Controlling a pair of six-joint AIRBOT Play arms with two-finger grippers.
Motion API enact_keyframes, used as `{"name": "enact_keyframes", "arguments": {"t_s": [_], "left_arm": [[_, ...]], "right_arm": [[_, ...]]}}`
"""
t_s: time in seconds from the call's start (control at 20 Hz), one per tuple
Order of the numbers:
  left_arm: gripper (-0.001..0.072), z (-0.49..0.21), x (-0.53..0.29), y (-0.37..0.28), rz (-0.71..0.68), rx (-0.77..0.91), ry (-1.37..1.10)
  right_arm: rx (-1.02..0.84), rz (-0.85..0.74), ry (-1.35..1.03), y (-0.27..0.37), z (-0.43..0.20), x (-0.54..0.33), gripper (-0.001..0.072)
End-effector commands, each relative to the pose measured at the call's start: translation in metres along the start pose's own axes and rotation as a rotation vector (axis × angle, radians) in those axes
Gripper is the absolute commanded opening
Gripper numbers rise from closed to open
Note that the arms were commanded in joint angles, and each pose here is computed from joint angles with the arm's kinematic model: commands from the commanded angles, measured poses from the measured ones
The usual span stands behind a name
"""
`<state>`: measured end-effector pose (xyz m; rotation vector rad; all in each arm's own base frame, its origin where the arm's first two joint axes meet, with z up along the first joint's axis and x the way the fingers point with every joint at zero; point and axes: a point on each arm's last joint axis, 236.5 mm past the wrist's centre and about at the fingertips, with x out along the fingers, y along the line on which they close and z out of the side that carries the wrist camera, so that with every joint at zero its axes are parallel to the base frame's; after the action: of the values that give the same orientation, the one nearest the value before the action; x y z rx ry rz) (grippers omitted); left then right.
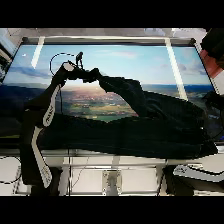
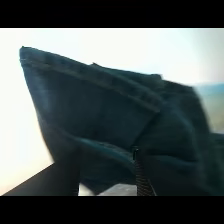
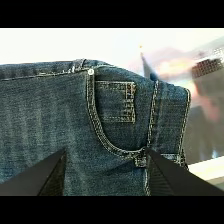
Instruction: Fold the clothes and pants, and hang the long-sleeved shirts on hangers.
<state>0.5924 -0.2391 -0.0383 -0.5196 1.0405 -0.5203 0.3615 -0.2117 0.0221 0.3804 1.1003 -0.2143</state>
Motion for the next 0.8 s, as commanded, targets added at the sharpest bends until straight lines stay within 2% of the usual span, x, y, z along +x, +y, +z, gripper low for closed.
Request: {"name": "enact_keyframes", "arguments": {"t_s": [0.0, 0.3, 0.55, 0.65, 0.7, 0.75], "left_arm": [[0.0355, -0.001, -0.003, 0.035, 0.212, 0.082, 0.029], [0.0355, -0.018, 0.021, 0.038, 0.226, 0.086, 0.056], [0.0354, 0.000, 0.034, 0.009, 0.168, 0.098, -0.054], [0.0309, -0.004, 0.037, 0.009, 0.167, 0.097, -0.042], [0.0242, -0.007, 0.039, 0.010, 0.168, 0.096, -0.034], [0.0207, -0.008, 0.041, 0.009, 0.167, 0.099, -0.032]], "right_arm": [[0.001, 0.002, 0.000, 0.001, 0.000, 0.001, 0.0532], [0.001, 0.004, 0.007, 0.001, -0.001, 0.001, 0.0531], [0.001, 0.005, 0.009, 0.002, -0.002, 0.001, 0.0531], [0.001, 0.007, 0.014, 0.002, -0.003, 0.001, 0.0530], [0.001, 0.009, 0.018, 0.002, -0.004, 0.001, 0.0530], [0.001, 0.010, 0.022, 0.003, -0.005, 0.001, 0.0530]]}}
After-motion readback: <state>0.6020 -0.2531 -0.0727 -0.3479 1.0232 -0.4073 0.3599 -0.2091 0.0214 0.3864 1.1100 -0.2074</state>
